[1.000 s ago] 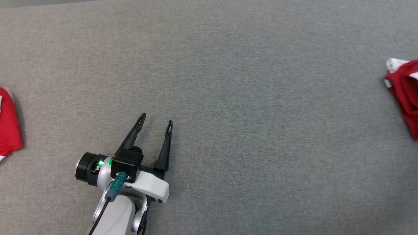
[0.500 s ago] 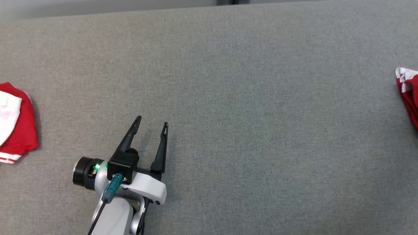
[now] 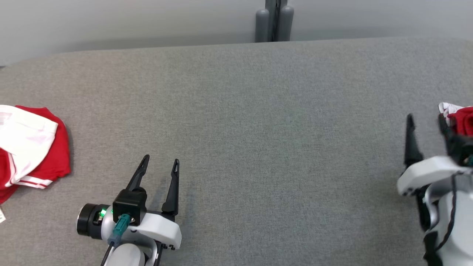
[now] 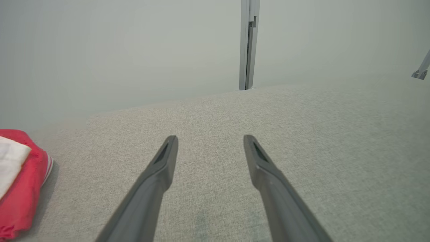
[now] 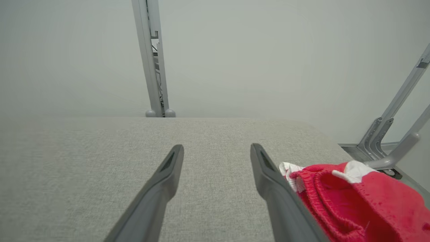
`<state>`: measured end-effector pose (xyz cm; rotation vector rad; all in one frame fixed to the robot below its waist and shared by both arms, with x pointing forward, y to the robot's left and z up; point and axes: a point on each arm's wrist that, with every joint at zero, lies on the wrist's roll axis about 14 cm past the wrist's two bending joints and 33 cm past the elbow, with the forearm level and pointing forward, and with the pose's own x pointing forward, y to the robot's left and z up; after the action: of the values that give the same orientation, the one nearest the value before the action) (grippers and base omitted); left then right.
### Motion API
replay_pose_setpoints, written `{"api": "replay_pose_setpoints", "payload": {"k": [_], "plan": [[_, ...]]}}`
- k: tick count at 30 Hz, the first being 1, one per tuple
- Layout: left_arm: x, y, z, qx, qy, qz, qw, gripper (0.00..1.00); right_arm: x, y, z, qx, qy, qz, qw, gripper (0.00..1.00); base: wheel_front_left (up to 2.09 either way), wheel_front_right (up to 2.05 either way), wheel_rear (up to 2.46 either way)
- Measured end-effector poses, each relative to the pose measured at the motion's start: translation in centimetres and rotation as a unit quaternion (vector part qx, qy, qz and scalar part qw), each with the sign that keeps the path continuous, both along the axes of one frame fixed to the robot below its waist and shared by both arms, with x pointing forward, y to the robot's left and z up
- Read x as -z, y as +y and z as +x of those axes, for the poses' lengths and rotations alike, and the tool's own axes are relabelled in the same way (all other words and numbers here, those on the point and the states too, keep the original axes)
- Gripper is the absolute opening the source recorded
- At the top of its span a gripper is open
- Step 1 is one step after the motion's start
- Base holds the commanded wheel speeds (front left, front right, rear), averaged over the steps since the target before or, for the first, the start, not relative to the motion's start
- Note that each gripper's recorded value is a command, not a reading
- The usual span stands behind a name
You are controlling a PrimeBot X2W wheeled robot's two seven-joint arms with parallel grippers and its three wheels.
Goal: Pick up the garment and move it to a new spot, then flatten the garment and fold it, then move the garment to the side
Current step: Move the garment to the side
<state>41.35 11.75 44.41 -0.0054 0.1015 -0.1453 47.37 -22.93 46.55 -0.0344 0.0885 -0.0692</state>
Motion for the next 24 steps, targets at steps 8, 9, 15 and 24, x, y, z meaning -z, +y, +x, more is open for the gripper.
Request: {"api": "replay_pose_setpoints", "payload": {"k": [8, 9, 15, 24], "plan": [[-0.6, 2.2, -1.8, -0.037, -0.003, -0.002, 0.999, 1.0, 1.5, 4.6, -3.5, -0.056, 0.014, 0.035, 0.998, 1.0, 0.0, 0.0, 0.0], [-0.7, 2.4, -2.0, -0.041, -0.004, -0.003, 0.999, 1.0, 1.5, 5.0, -3.9, -0.061, 0.014, 0.043, 0.997, 1.0, 0.0, 0.0, 0.0], [-1.0, 4.0, -3.5, -0.07, -0.005, -0.003, 0.998, 1.0, 0.8, 7.3, -5.9, -0.091, 0.004, 0.065, 0.994, 1.0, 0.0, 0.0, 0.0], [-1.2, 5.9, -5.2, -0.104, -0.007, 0.0, 0.995, 1.0, -1.9, 8.4, -7.2, -0.107, -0.036, 0.085, 0.99, 1.0, 0.0, 0.0, 0.0]]}}
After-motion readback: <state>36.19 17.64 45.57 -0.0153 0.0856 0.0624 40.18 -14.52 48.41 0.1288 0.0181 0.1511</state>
